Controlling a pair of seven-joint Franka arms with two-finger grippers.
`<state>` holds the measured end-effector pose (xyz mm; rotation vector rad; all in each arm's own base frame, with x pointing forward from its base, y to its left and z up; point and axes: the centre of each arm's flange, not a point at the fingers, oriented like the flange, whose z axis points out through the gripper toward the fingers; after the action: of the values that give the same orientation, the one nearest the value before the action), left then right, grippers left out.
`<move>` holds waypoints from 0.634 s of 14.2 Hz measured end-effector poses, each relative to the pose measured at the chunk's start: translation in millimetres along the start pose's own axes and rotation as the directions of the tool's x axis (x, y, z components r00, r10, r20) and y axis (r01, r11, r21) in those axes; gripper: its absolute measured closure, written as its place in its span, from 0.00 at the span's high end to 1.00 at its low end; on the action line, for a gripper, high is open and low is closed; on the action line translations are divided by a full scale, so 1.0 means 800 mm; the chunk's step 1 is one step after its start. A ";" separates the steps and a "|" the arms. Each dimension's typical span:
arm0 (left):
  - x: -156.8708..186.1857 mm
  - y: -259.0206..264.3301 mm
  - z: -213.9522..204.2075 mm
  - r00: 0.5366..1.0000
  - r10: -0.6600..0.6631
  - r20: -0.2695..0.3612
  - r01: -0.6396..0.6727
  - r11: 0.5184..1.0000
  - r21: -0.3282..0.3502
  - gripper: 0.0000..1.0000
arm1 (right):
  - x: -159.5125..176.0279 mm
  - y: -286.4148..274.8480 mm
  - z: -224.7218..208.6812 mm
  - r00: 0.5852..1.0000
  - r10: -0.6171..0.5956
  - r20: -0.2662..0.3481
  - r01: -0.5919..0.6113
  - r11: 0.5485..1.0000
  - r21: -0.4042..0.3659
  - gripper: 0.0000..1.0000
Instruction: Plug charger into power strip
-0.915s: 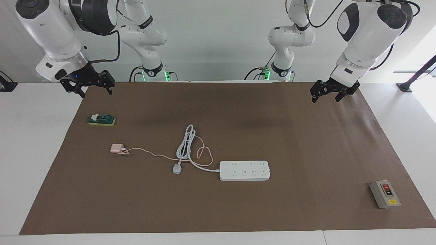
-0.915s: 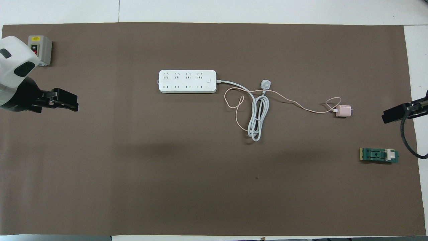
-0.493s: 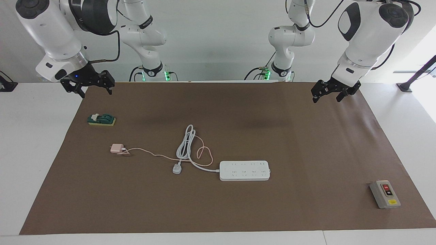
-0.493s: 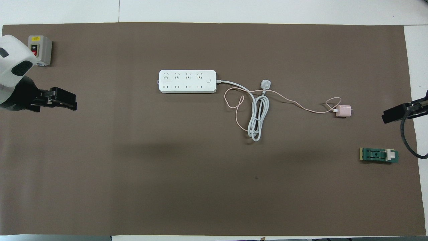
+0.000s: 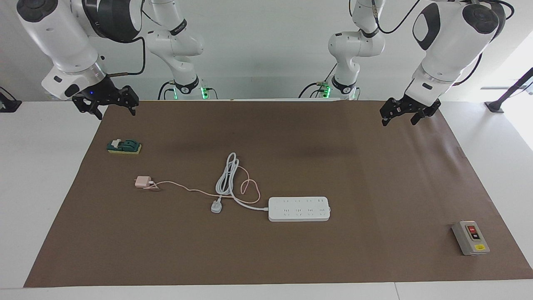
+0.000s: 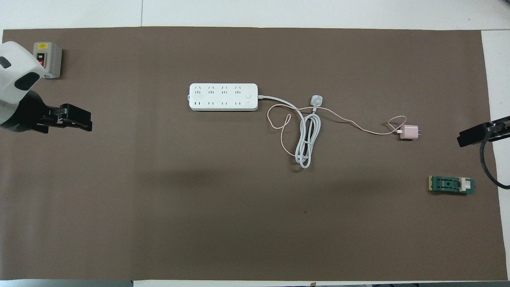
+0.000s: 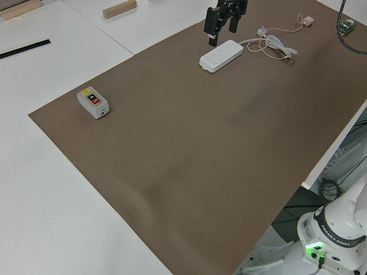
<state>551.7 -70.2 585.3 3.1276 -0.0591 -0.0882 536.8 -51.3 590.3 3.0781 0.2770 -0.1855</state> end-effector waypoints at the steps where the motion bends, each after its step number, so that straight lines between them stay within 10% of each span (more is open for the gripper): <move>1: 0.000 0.000 0.000 1.000 0.000 0.000 0.000 1.000 0.000 1.00 | 0.000 0.000 0.000 1.000 0.000 0.000 0.000 1.000 0.000 1.00; 9: 0.000 0.001 0.000 1.000 0.002 0.000 -0.002 1.000 0.000 1.00 | -0.011 0.064 0.039 0.944 0.328 0.043 -0.331 0.940 0.080 1.00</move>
<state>551.6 -71.4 585.3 3.1276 -0.0626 -0.0882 533.7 -104.6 562.5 3.1404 -0.2561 -0.2328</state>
